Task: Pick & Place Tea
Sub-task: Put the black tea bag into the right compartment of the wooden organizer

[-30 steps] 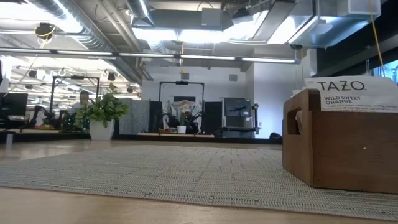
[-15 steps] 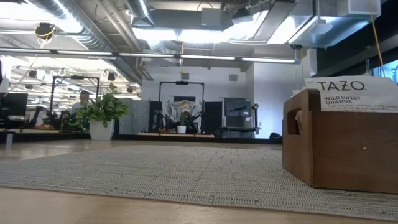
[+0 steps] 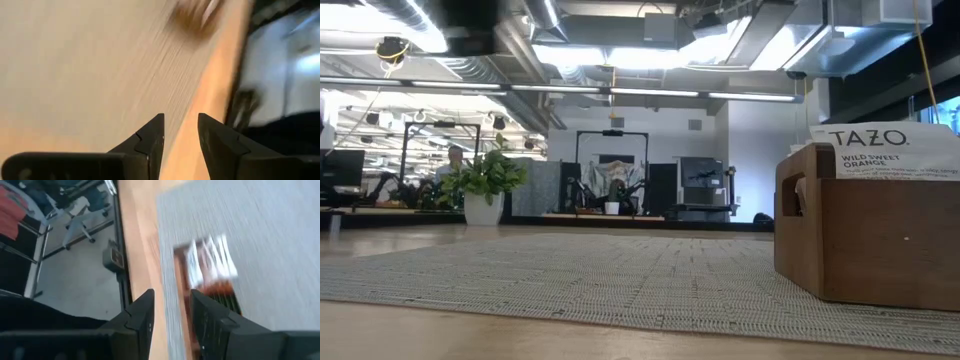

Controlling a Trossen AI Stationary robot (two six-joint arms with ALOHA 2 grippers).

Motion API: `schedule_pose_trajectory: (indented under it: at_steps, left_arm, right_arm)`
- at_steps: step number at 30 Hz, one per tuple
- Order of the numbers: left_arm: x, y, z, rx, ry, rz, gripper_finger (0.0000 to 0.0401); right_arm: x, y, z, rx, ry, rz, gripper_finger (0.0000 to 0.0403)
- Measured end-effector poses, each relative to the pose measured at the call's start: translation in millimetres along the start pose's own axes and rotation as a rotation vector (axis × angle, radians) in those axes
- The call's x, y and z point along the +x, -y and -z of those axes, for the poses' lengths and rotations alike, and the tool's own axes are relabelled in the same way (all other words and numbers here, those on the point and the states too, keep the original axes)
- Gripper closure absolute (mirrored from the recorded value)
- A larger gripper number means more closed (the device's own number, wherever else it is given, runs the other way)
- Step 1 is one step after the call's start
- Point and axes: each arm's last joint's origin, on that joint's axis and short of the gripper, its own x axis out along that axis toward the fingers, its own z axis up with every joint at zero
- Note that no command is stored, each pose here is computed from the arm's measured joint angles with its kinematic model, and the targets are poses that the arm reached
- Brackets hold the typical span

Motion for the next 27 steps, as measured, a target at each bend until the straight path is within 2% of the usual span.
schedule_pose_trajectory:
  at_steps: [3, 6, 11, 18, 22, 27]
  left_arm:
    - [-2.2, -1.6, 32.3, -0.129, -0.196, -0.153, 0.0285]
    - [-4.4, -2.0, 58.8, -0.227, -0.33, -0.309, 0.0287]
    - [-7.3, -5.7, 86.5, -0.276, -0.469, -0.453, 0.0289]
    - [13.6, -35.6, 118.7, -0.318, -0.615, -0.521, 0.0286]
    - [28.6, -47.8, 132.3, -0.342, -0.666, -0.454, 0.0288]
    - [41.0, -54.5, 145.6, -0.398, -0.657, -0.398, 0.0285]
  right_arm:
    - [8.8, -2.8, -21.6, -0.062, 0.013, -0.016, 0.0275]
    - [22.9, 1.6, -41.3, -0.097, 0.007, -0.03, 0.0275]
    - [41.0, 14.0, -70.1, -0.142, -0.001, -0.047, 0.0275]
    - [51.9, 23.5, -92.7, -0.177, 0.007, -0.098, 0.0275]
    - [53.1, 25.6, -94.6, -0.17, 0.001, -0.097, 0.0275]
    - [53.1, 25.7, -94.5, -0.17, 0.0, -0.096, 0.0275]
